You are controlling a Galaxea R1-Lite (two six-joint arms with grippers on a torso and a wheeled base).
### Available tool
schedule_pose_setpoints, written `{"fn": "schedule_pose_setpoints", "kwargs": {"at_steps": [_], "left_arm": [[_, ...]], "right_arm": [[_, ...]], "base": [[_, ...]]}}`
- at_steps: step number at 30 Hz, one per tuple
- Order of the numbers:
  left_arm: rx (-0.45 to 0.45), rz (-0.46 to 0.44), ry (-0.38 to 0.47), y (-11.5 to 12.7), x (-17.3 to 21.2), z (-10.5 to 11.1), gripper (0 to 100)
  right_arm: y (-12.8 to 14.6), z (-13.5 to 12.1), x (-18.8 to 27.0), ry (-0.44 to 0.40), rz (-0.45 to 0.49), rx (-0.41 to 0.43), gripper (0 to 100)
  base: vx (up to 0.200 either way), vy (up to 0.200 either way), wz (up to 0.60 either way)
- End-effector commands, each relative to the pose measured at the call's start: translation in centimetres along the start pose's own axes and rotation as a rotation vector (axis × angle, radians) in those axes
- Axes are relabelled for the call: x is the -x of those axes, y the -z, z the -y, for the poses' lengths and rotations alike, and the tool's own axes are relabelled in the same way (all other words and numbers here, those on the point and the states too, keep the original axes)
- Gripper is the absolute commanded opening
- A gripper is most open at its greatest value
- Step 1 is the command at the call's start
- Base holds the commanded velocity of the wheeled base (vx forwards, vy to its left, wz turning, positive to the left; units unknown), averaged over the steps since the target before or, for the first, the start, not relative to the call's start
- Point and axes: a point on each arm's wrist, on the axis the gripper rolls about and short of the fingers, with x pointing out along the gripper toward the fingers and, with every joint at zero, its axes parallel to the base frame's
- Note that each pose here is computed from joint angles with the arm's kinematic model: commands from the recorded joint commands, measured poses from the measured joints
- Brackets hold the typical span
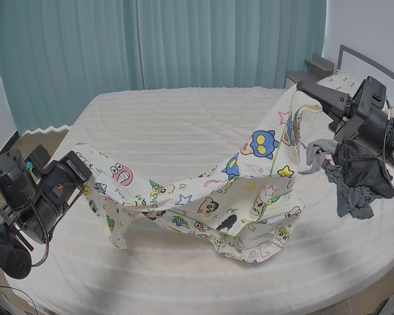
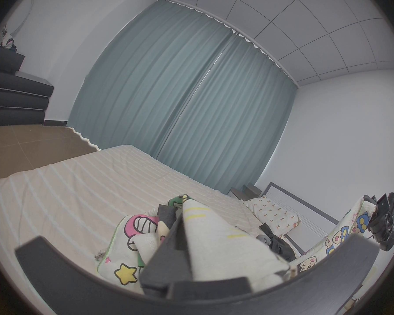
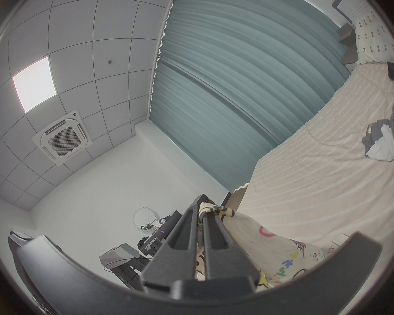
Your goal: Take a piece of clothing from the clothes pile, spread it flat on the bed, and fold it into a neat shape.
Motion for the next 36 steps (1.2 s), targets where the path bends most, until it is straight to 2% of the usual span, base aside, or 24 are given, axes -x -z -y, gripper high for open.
{"fn": "schedule_pose_setpoints", "kwargs": {"at_steps": [1,9,21,30,36], "left_arm": [[-0.003,-0.014,-0.007,0.3,0.1,-0.2,0],[-0.004,-0.035,-0.009,0.7,0.6,-0.3,0],[-0.005,-0.032,-0.008,0.7,0.8,-0.3,0],[0.005,0.0,0.013,-0.3,1.9,0.0,0],[0.01,0.022,0.023,-0.9,3.3,-0.1,0]], "right_arm": [[0.0,-0.3,0.3,-0.006,0.004,0.003,0],[0.8,0.0,1.2,0.016,-0.012,-0.009,0],[0.9,-1.3,2.8,-0.007,0.001,0.005,0],[1.1,-3.5,5.0,-0.067,0.018,0.025,0],[1.2,-5.7,6.4,-0.149,0.028,0.042,0]], "base": [[0.0,0.0,0.0],[0.0,0.0,0.0],[-0.2,0.0,0.0],[-0.2,0.0,0.0],[-0.2,0.0,0.0]]}}
